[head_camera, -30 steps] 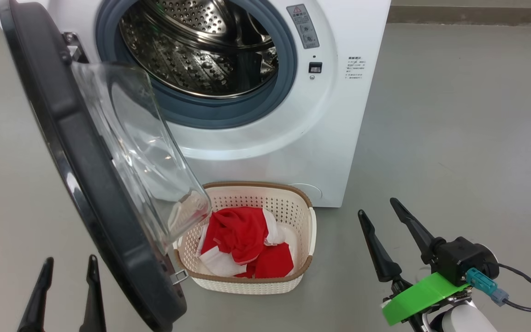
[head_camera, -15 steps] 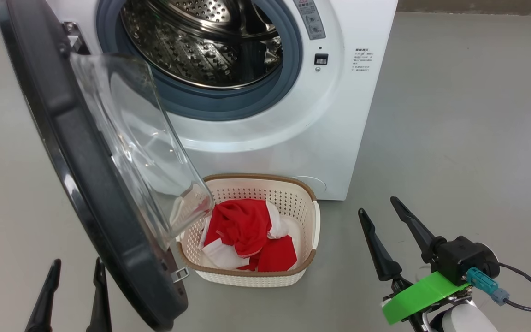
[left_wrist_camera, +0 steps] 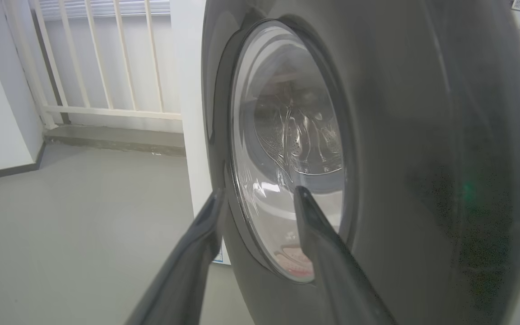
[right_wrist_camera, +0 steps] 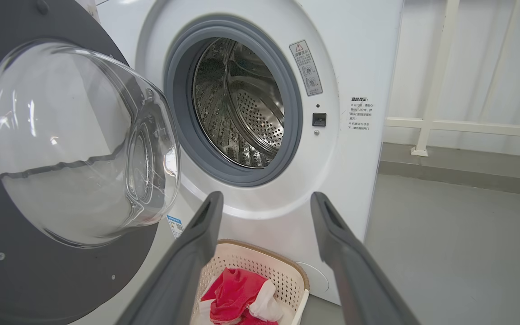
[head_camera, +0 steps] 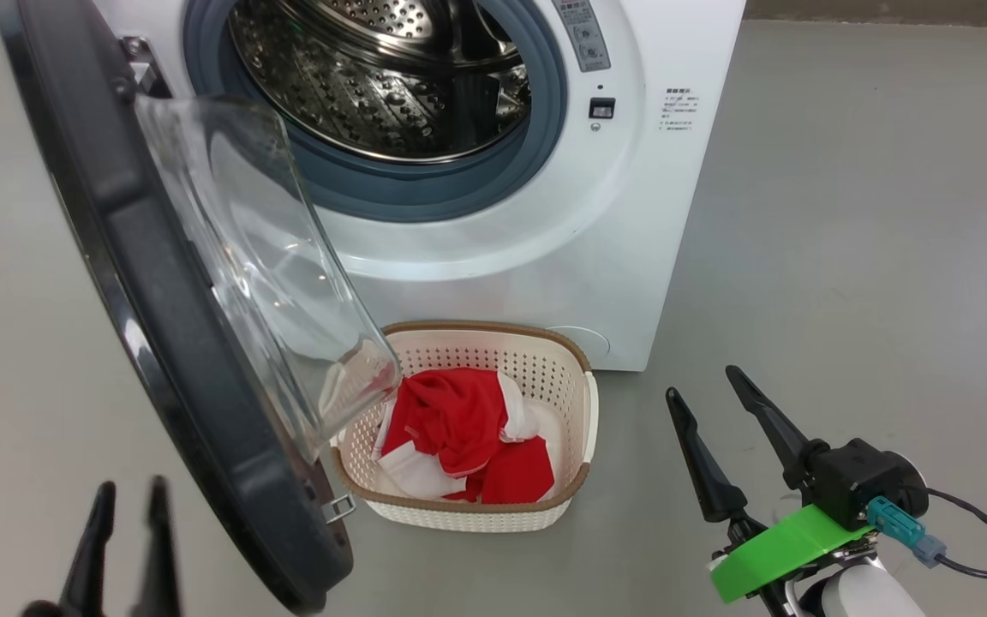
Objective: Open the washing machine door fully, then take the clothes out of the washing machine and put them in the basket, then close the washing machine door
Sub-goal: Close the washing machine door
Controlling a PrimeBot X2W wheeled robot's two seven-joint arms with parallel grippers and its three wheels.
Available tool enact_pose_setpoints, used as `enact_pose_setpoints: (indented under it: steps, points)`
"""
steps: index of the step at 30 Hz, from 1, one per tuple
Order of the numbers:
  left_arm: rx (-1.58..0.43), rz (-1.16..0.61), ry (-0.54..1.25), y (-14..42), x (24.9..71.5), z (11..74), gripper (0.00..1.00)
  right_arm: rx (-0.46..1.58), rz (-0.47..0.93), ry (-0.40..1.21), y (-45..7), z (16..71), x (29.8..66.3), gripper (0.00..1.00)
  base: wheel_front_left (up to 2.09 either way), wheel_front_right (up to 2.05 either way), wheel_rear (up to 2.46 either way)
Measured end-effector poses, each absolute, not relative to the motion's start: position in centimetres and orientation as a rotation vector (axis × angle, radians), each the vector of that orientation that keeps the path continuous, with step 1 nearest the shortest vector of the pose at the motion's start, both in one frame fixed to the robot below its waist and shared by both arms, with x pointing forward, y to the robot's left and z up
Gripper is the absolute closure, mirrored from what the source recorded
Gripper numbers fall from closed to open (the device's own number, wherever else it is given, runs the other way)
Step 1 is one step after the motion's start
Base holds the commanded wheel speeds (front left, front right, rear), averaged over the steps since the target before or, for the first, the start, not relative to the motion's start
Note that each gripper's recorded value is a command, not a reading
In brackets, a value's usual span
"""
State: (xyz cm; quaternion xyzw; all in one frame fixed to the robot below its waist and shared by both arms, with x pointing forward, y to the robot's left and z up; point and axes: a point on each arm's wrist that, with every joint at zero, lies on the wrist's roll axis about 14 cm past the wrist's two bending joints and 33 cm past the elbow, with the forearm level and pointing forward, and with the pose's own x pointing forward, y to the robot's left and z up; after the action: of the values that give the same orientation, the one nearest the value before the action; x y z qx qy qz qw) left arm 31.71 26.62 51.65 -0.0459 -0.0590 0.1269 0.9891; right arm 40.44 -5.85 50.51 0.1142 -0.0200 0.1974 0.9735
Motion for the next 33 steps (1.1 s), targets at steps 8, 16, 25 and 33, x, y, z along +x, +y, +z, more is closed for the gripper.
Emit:
enact_pose_setpoints:
  steps: [8,16,25,33]
  points:
    - [-0.551,0.303,-0.284,28.8,32.8,54.8,1.0,0.227,0.401,-0.051,-5.8,50.9,40.3,0.0,0.0,0.0,0.0]
    - [-1.194,0.153,-0.274,28.4,34.9,58.3,1.0,0.231,0.396,-0.06,-6.0,51.3,40.0,0.0,0.0,0.0,0.0]
    - [-1.605,-0.102,-0.066,24.9,35.6,61.2,1.0,0.247,0.37,-0.066,-6.9,51.5,39.9,0.0,0.0,0.0,0.0]
    - [-1.626,-0.153,-0.013,23.9,35.9,61.8,1.0,0.248,0.353,-0.065,-7.5,51.4,39.7,0.0,0.0,0.0,0.0]
